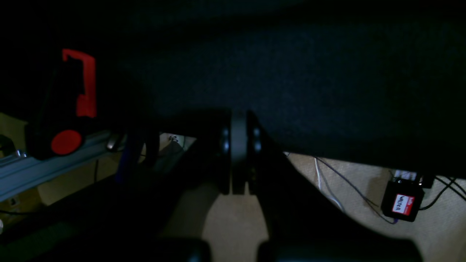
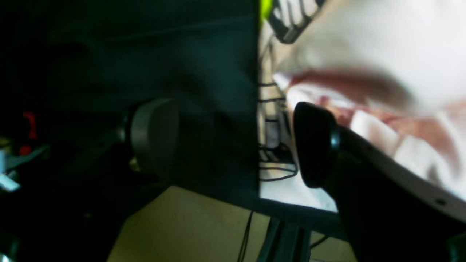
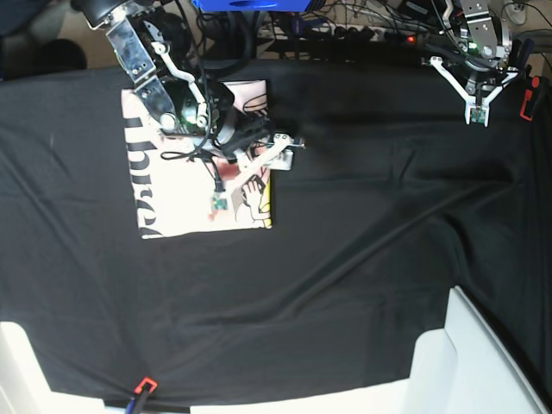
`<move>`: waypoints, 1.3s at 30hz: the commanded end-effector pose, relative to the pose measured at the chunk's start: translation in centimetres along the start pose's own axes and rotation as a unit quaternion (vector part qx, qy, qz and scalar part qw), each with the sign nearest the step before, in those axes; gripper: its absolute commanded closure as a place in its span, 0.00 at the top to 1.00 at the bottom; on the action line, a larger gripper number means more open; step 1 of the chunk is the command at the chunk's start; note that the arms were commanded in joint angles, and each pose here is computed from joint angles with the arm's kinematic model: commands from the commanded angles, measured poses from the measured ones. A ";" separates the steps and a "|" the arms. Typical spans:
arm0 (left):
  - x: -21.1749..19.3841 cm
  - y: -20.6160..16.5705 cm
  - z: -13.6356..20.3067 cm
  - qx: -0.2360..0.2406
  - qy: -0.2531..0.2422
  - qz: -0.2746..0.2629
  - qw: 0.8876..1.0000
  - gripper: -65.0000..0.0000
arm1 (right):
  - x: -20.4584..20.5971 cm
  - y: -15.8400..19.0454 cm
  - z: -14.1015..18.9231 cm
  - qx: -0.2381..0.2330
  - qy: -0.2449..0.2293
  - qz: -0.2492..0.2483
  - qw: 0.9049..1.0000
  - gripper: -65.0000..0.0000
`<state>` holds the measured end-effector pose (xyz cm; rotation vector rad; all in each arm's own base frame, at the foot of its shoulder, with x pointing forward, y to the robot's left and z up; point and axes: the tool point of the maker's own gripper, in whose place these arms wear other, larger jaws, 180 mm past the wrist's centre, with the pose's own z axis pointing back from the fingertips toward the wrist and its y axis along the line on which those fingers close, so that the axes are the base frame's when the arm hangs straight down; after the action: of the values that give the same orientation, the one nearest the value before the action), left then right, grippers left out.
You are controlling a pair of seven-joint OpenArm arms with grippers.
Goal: Fold the T-shirt properly
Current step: 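Fold the grasped shirt end over onto the printed side with the right gripper, then press and smooth the folded shirt edge with the right gripper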
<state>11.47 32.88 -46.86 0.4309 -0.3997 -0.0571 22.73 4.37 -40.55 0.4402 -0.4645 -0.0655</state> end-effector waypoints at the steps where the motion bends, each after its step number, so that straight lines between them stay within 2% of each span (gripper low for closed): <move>1: 0.4 0.9 0.2 0.012 -0.009 -0.002 1.000 0.02 | 2.1 1.6 1.2 0.024 -0.037 0.012 0.999 0.73; 3: 0.4 0.9 0.2 0.012 -0.010 -0.002 1.000 0.02 | 3.4 2.2 2.9 0.039 -0.061 0.021 0.997 0.73; 6: 0.4 0.9 0.2 0.012 -0.010 -0.002 1.000 0.02 | 4.1 2.0 4.7 0.041 -0.063 0.022 0.997 0.73; 10: 0.6 0.9 0.2 0.013 -0.011 -0.002 1.000 0.02 | 4.9 -1.0 5.1 -0.009 -0.064 -0.044 0.997 0.73; 13: 0.7 0.9 0.2 0.013 -0.012 -0.002 1.000 0.02 | 5.5 -3.6 5.3 -0.038 -0.072 -0.044 0.996 0.73; 15: 0.7 0.9 0.2 0.013 -0.012 -0.002 1.000 0.02 | 5.3 -5.6 5.5 -0.059 -0.073 -0.063 0.994 0.71; 17: 0.7 0.9 0.2 0.013 -0.012 -0.002 1.000 0.02 | 4.8 -7.2 5.8 -0.077 -0.071 -0.084 0.991 0.60; 20: 0.7 0.9 0.2 0.013 -0.012 -0.001 1.000 0.02 | 3.1 -8.5 5.9 -0.092 -0.056 -0.101 0.989 0.27; 21: 0.7 0.9 0.2 0.013 -0.012 -0.001 1.000 0.02 | 2.5 -8.6 5.9 -0.095 -0.050 -0.102 0.989 0.18; 22: 0.8 0.9 0.1 0.012 -0.013 -0.001 1.000 0.02 | 2.0 -8.7 5.9 -0.097 -0.045 -0.104 0.989 0.14; 28: 0.9 0.6 0.1 0.010 -0.014 -0.003 1.000 0.02 | -0.3 -8.7 5.7 -0.098 -0.019 -0.111 0.989 0.13; 34: 0.9 0.7 0.1 0.010 -0.014 -0.002 1.000 0.02 | -2.6 -11.2 3.6 -0.138 -0.008 -0.117 0.983 0.13; 37: 0.9 0.6 0.1 0.010 -0.014 -0.003 1.000 0.02 | -4.3 -10.9 2.0 -0.125 0.011 -0.078 0.989 0.13; 39: 0.9 0.6 0.1 0.010 -0.014 -0.003 1.000 0.02 | -5.5 -11.4 1.2 -0.128 0.022 -0.067 0.989 0.13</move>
<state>11.80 32.56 -46.93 0.4246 -0.4049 -0.0606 16.88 -5.26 -47.35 0.2234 -0.3413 -0.2340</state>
